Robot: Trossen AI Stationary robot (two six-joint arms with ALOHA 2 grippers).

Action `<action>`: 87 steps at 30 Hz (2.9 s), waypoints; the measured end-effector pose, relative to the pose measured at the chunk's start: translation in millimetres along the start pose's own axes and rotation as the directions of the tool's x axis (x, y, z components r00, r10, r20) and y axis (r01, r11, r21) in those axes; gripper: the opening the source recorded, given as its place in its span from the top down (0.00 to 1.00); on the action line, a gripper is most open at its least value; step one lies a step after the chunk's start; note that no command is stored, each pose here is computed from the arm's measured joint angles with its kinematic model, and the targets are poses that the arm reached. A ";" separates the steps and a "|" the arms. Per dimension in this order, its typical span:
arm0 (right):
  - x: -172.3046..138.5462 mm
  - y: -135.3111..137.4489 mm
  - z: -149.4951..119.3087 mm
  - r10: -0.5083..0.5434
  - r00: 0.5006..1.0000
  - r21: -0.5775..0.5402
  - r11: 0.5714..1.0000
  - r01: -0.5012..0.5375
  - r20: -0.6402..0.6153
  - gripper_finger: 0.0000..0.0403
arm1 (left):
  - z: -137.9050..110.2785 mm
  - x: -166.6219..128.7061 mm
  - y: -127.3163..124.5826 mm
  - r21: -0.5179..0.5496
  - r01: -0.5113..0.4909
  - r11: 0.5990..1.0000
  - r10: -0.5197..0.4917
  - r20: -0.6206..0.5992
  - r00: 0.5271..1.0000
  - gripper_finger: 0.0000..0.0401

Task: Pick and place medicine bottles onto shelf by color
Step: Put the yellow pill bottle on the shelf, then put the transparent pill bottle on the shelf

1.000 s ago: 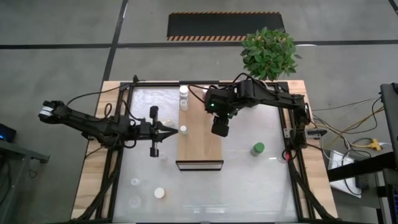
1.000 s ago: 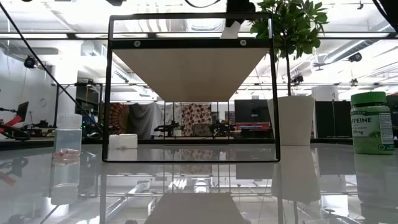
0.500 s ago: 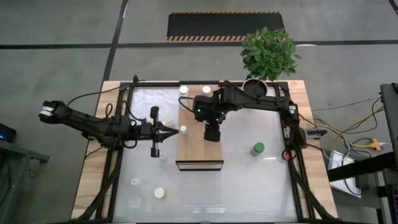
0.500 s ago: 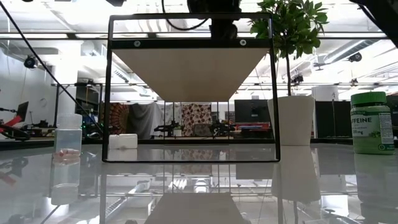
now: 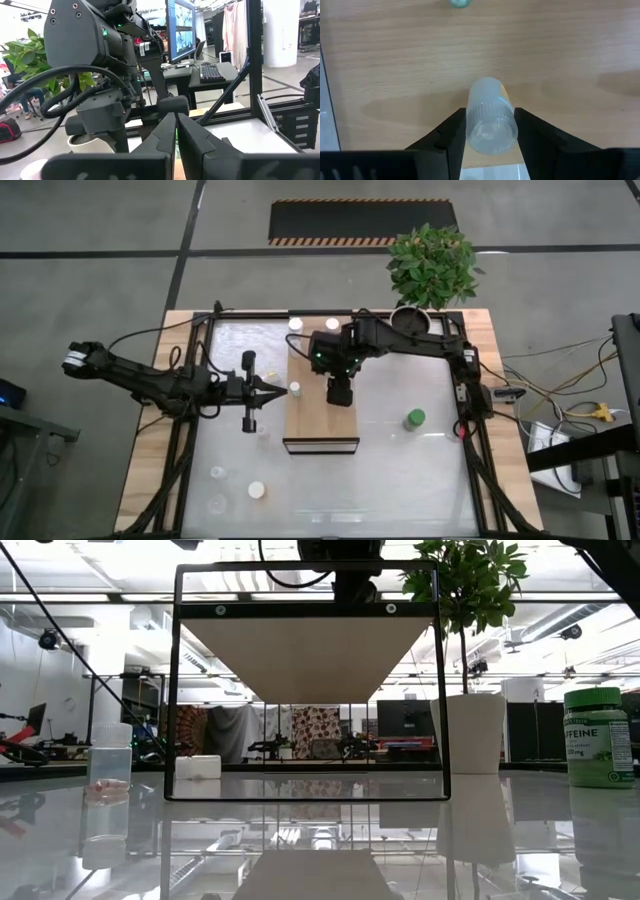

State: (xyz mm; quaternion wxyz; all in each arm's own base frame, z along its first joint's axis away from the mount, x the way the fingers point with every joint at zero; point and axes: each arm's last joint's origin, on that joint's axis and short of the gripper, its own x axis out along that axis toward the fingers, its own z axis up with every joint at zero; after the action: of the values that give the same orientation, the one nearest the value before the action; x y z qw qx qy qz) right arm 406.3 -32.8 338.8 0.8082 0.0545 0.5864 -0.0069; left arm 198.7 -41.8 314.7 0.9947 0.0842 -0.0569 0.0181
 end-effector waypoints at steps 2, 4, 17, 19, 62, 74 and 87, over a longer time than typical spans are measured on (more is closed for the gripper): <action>-0.4 -0.7 0.0 -0.001 1.000 0.002 1.000 0.001 0.001 0.61 | 0.0 0.0 0.1 0.000 0.000 1.000 0.000 0.000 1.000 1.00; -0.3 -1.2 0.1 -0.002 1.000 0.003 1.000 0.002 0.002 0.60 | 0.0 0.0 0.1 0.000 0.000 1.000 0.000 0.000 1.000 1.00; -5.9 -1.2 0.1 -0.002 1.000 -0.005 1.000 0.002 0.031 0.57 | -0.4 0.2 -0.1 0.001 0.001 1.000 -0.001 -0.004 1.000 1.00; -15.4 -0.5 -2.8 -0.001 0.999 -0.006 1.000 0.002 0.047 0.57 | -0.9 0.6 -0.3 0.002 0.001 1.000 -0.001 -0.007 1.000 1.00; -36.4 106.8 -156.5 0.144 0.901 -0.297 0.955 -0.018 0.408 0.63 | -90.9 -27.1 25.4 0.157 -0.408 0.899 0.372 -0.766 0.524 0.37; -35.0 106.6 -156.9 0.143 0.903 -0.291 0.957 -0.021 0.406 0.63 | -124.8 -9.7 44.4 0.184 -0.407 0.895 0.348 -0.859 0.377 0.37; -35.5 107.1 -155.7 0.148 0.896 -0.288 0.957 -0.024 0.418 0.63 | -161.8 3.4 55.4 0.208 -0.392 0.896 0.320 -0.915 0.246 0.37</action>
State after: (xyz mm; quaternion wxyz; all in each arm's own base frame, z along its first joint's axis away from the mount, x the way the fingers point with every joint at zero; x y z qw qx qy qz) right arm 255.8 86.8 333.3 0.9177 -0.0354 0.3832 0.0989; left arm 217.4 40.4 165.8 0.8156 0.0117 0.5035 0.2849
